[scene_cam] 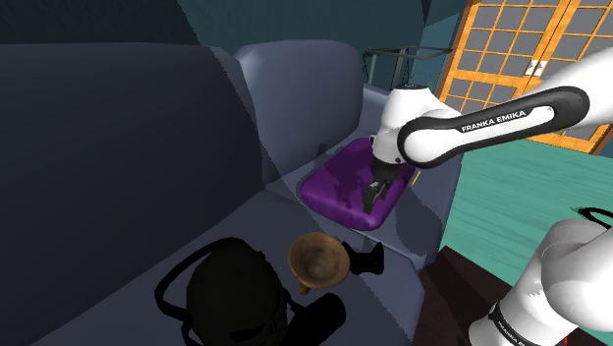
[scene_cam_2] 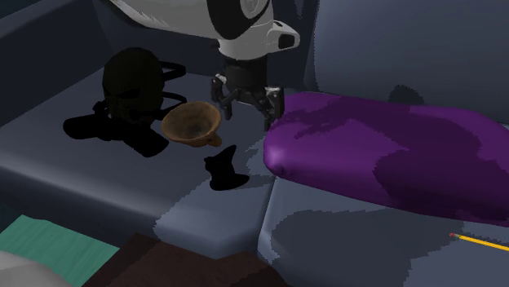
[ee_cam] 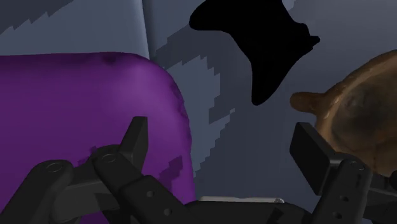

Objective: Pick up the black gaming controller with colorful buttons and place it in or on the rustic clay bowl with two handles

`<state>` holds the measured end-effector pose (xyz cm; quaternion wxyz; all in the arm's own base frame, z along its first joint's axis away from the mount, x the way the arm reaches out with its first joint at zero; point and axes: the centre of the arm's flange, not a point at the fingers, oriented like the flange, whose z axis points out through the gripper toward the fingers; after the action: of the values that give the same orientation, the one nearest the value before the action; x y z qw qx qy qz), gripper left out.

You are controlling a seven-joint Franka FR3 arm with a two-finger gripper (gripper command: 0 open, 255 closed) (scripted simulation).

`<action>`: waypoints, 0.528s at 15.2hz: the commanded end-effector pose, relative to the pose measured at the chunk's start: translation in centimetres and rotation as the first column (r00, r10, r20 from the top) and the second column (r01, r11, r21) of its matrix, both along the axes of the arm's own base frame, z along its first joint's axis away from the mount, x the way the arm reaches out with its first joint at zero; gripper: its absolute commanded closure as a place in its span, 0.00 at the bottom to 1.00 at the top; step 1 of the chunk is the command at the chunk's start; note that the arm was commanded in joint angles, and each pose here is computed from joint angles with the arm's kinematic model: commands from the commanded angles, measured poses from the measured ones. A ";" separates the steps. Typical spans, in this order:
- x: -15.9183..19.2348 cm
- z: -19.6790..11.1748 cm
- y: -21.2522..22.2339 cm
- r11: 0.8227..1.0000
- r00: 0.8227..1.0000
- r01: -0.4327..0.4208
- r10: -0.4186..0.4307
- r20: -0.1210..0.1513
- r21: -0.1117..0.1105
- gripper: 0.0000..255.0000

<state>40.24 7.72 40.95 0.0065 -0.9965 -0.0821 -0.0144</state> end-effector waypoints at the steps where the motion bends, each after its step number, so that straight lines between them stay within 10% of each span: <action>1: 0.8 -2.2 1.2 0.999 0.999 -0.033 0.033 -0.008 0.016 0.00; 8: 2.5 -7.4 4.1 0.994 0.995 -0.099 0.100 -0.027 0.049 0.00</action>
<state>42.62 11.72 34.08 0.0313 -0.9910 -0.1300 -0.0014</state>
